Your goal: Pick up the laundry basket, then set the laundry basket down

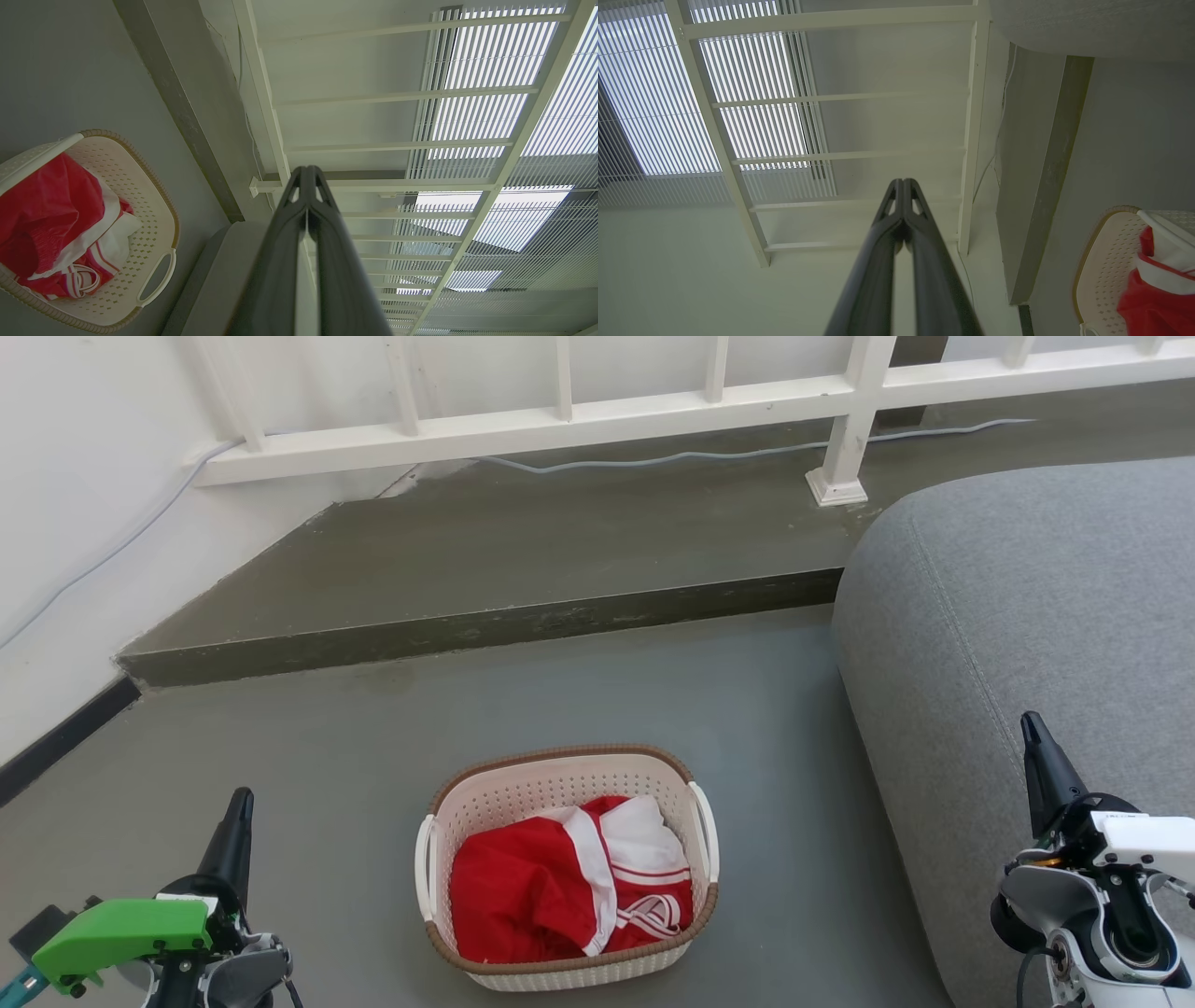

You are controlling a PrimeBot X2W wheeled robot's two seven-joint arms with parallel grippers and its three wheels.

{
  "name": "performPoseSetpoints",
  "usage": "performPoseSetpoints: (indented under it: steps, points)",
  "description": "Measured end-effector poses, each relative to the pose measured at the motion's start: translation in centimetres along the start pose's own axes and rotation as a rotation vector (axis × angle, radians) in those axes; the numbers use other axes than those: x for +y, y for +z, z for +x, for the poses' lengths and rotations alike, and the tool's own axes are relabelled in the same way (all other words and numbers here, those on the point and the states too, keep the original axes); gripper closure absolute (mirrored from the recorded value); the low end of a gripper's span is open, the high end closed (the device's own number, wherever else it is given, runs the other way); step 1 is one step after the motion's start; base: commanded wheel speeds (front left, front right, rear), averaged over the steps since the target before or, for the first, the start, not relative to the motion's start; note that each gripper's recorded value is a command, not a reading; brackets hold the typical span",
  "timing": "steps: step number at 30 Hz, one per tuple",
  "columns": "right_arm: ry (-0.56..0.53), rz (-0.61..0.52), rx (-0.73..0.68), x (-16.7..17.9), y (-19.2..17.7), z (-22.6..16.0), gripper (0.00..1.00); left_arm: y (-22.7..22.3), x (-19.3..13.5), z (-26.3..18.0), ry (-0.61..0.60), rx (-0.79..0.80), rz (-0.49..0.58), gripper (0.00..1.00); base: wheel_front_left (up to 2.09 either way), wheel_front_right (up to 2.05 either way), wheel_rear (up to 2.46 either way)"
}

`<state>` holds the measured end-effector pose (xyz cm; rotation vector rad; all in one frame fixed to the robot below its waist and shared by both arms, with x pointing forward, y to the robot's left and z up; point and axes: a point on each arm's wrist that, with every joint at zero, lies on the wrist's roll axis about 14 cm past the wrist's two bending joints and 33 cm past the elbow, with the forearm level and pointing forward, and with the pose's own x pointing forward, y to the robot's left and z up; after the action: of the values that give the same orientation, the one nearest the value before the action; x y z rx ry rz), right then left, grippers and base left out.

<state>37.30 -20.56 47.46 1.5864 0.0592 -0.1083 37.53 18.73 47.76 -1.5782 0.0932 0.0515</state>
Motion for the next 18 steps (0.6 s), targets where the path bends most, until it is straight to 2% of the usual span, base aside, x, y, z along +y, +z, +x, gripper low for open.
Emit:
performPoseSetpoints:
  steps: [18]
  points:
    - [0.001, 0.001, 0.000, 0.01, 0.00, 0.00, 1.00, 0.00, 0.00, 0.00, 0.000, 0.000, 0.000, 1.00, 0.00, 0.00, 0.00]
